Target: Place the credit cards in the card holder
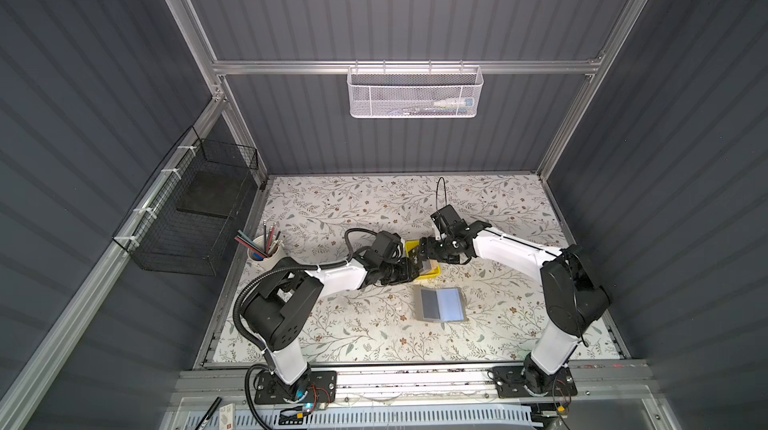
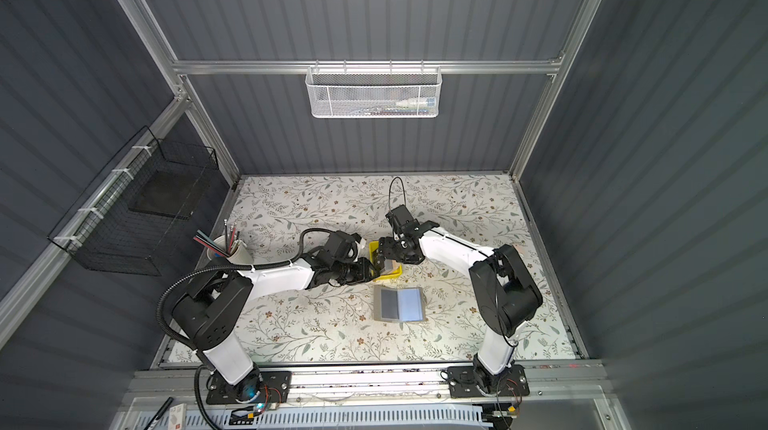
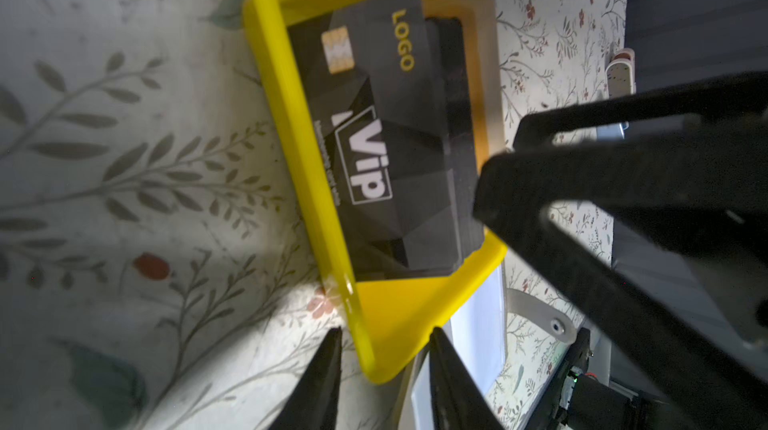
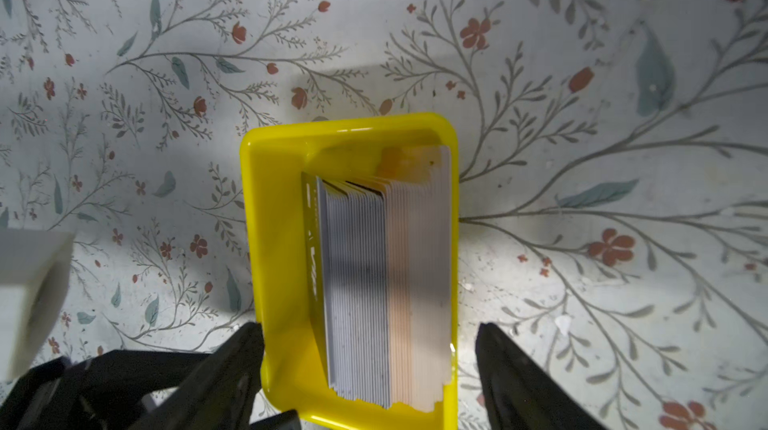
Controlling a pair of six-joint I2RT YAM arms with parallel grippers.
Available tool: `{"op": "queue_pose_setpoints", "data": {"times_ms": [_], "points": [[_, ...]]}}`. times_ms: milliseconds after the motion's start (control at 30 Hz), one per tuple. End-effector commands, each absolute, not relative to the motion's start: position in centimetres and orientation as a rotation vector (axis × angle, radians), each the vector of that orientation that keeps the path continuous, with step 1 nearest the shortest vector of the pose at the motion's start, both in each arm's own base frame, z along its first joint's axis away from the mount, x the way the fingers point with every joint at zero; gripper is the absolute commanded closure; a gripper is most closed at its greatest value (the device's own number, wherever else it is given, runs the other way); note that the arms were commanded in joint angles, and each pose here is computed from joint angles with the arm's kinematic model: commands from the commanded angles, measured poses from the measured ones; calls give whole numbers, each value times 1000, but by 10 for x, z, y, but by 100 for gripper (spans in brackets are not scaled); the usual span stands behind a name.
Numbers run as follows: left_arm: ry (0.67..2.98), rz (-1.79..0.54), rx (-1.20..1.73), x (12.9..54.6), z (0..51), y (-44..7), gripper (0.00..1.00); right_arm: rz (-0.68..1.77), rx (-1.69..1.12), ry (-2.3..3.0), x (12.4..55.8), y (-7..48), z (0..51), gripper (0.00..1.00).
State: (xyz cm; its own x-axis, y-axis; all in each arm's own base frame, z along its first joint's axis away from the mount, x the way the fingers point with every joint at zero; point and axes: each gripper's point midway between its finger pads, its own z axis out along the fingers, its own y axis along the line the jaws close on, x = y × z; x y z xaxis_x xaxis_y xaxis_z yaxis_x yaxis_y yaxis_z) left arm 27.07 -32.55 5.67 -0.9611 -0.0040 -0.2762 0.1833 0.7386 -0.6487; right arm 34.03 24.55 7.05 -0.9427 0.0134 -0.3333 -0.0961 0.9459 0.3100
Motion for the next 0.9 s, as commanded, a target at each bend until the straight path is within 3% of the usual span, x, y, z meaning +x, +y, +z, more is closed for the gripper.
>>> {"op": "queue_pose_setpoints", "data": {"times_ms": [0, 533, 867], "points": [[2649, -1017, 119, 268, 73, -317, 63, 380, -122, 2794, 340, 237, 64, 14], [2480, -955, 85, 260, 117, -281, 65, 283, -245, 2887, 343, 252, 30, 10], [2488, -976, 82, 256, 115, -281, 65, 117, -306, 2908, 342, 249, 16, 16]]}}
